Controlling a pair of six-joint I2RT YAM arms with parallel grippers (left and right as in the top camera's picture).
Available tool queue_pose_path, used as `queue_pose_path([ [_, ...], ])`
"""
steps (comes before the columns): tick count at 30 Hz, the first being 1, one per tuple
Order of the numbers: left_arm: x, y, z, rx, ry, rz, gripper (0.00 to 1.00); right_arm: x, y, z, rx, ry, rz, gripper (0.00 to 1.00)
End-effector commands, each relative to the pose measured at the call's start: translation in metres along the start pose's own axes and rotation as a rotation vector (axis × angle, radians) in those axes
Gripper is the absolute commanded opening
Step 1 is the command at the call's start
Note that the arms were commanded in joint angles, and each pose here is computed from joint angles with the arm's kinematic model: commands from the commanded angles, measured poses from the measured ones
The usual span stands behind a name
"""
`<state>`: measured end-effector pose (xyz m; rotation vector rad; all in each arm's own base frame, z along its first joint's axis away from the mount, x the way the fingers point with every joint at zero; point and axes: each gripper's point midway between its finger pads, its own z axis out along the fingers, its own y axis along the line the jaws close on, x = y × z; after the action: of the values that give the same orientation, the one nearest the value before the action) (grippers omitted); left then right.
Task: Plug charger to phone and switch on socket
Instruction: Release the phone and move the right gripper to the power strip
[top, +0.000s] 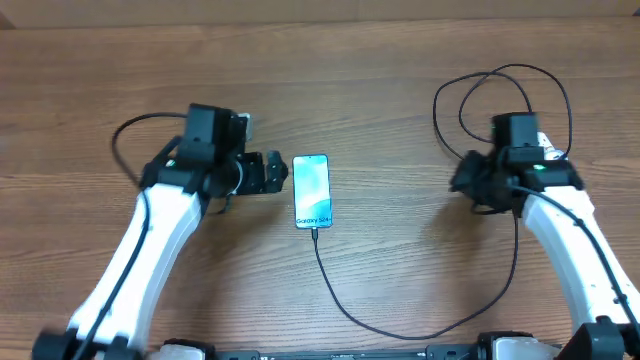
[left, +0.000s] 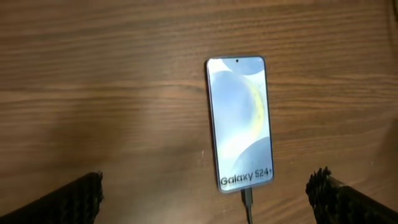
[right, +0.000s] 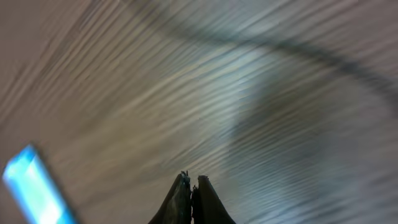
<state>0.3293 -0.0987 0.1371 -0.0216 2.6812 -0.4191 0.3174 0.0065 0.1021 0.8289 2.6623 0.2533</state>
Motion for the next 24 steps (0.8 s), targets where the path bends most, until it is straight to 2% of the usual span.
queue_pose_path([
  [1,-0.001,0.008,-0.028,-0.060,-0.065,-0.002,1.00,-0.037,-0.040,-0.015,0.104,-0.125,0.130,0.04],
  [7,0.000,-0.007,-0.080,-0.006,-0.190,0.024,1.00,-0.072,-0.105,-0.026,0.156,-0.213,0.335,0.04],
  [13,0.003,-0.015,-0.121,0.027,-0.305,0.046,1.00,-0.110,-0.146,-0.026,0.152,-0.330,0.497,0.04],
  [20,0.026,-0.009,-0.125,0.006,-0.248,0.034,1.00,-0.132,-0.171,0.007,0.221,-0.331,0.493,0.04],
  [24,0.032,-0.007,-0.124,-0.006,-0.226,0.029,1.00,-0.154,-0.173,0.013,0.252,-0.327,0.393,0.04],
])
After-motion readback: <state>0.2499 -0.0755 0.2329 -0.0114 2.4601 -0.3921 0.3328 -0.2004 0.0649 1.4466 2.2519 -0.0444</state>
